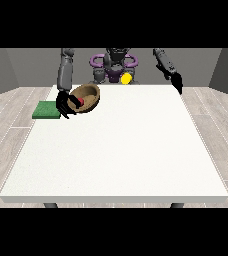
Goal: Pick the cup and pour the ball into the bowl, then pick the bowl and place it on the pad
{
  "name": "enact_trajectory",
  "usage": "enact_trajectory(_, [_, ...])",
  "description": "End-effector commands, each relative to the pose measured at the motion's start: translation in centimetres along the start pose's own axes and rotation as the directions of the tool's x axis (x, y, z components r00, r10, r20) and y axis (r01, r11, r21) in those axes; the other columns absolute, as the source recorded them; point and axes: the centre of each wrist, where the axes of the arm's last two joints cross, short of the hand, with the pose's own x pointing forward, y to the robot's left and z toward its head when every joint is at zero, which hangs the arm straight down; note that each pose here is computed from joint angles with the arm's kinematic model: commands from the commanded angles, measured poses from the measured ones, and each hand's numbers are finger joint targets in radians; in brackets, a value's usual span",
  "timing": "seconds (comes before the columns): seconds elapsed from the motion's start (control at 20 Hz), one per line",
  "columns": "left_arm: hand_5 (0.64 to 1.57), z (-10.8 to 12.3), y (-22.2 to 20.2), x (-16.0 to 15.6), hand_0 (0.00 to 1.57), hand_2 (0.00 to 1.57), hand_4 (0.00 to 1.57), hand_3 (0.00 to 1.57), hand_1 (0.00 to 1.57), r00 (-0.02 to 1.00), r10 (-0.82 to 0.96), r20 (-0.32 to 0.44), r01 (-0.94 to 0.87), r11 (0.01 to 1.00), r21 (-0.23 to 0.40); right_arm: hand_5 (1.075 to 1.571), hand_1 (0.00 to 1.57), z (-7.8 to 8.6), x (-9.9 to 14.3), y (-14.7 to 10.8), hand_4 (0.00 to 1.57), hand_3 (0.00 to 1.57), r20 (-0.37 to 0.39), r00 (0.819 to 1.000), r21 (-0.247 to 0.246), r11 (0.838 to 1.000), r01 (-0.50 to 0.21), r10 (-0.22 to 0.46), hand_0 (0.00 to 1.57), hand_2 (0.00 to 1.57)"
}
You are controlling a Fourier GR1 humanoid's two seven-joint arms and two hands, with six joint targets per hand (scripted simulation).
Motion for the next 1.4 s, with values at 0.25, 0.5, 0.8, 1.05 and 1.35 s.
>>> enact_trajectory(0.25, [0.712,0.8,-2.3,-1.1,0.0,0.0,0.0,0.0,0.0,0.995,0.042,-0.091,-0.046,0.998,-0.036,1.571,1.57,-1.0,-0.1,-3.7,1.15,1.57,-0.421,0.893,0.017,0.985,-0.17,0.161,1.57,1.57])
enact_trajectory(0.5, [0.724,3.9,-2.1,-3.4,0.0,0.0,0.0,0.0,0.0,0.963,0.091,-0.254,-0.087,0.996,0.028,1.562,1.57,-2.7,1.8,-7.8,1.29,1.57,-0.477,0.794,0.212,0.926,-0.314,0.378,1.57,1.57])
enact_trajectory(0.8, [0.732,8.8,-1.9,-5.7,0.0,0.0,0.0,0.0,0.0,0.937,0.104,-0.332,-0.068,0.99,0.12,1.561,1.57,-8.0,9.8,-13.4,1.57,1.57,-0.275,0.694,0.369,0.74,-0.562,0.665,1.57,1.57])
enact_trajectory(1.05, [0.717,10.8,0.7,-6.4,0.0,0.0,0.0,0.0,0.0,0.932,0.056,-0.357,0.007,0.985,0.174,1.543,1.57,-10.5,15.2,-10.1,1.57,1.57,-0.179,0.714,0.39,0.715,-0.58,0.677,1.57,1.57])
enact_trajectory(1.35, [0.67,10.9,9.3,-5.6,0.0,0.0,0.0,0.0,0.0,0.985,-0.005,-0.171,0.057,0.952,0.301,1.534,1.57,-11.1,14.0,-14.4,1.57,1.47,-0.156,0.801,0.218,0.811,-0.543,0.578,1.57,1.57])
